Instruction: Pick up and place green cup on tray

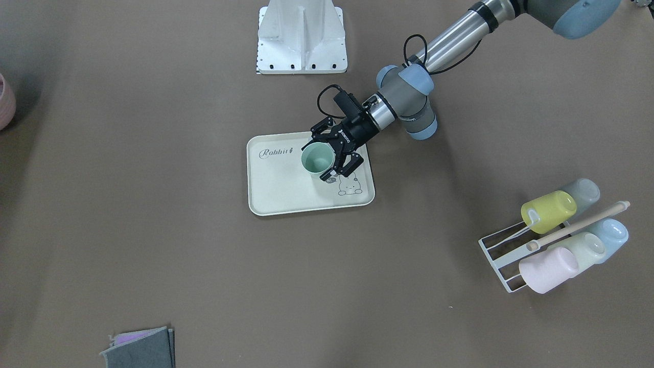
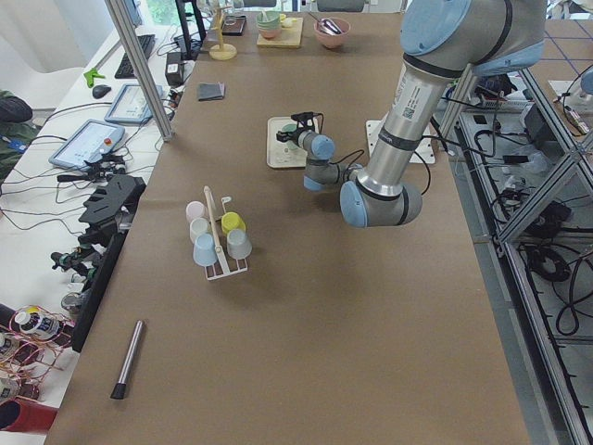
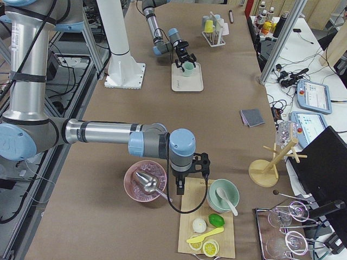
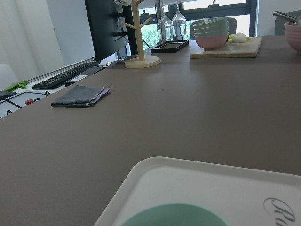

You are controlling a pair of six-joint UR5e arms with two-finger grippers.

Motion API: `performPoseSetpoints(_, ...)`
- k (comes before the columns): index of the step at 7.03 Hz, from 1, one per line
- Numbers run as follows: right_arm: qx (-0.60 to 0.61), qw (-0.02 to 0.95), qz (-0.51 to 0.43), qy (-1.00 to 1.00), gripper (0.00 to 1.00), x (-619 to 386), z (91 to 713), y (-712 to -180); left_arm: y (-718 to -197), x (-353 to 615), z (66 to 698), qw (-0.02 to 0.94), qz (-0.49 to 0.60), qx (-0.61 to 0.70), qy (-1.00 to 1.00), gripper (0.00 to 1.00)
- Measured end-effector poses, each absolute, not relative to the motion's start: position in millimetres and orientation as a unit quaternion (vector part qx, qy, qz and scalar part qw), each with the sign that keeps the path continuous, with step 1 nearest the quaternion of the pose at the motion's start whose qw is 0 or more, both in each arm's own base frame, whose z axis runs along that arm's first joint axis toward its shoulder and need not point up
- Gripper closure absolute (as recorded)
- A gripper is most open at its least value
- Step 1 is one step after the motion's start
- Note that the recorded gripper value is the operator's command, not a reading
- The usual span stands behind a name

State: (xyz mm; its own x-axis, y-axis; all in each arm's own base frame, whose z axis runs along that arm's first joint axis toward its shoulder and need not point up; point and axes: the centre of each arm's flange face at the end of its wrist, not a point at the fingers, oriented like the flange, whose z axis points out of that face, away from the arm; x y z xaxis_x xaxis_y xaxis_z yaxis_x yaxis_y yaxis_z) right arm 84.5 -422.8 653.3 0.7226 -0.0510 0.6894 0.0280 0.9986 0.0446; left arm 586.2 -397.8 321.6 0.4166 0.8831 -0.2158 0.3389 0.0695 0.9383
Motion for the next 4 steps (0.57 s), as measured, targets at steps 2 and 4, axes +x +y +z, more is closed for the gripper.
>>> performPoseSetpoints(2,0.015,0.928,-0.021,-0.372,0.0,84.5,653.4,-422.8,-395.9,580.7,321.2,0.549,0.245,0.638,0.482,0.01)
performPoseSetpoints(4,0.014,0.928,-0.021,-0.371,0.0,84.6,654.6,-422.6,-392.5,572.4,310.3,0.541,0.24,0.642,0.487,0.01)
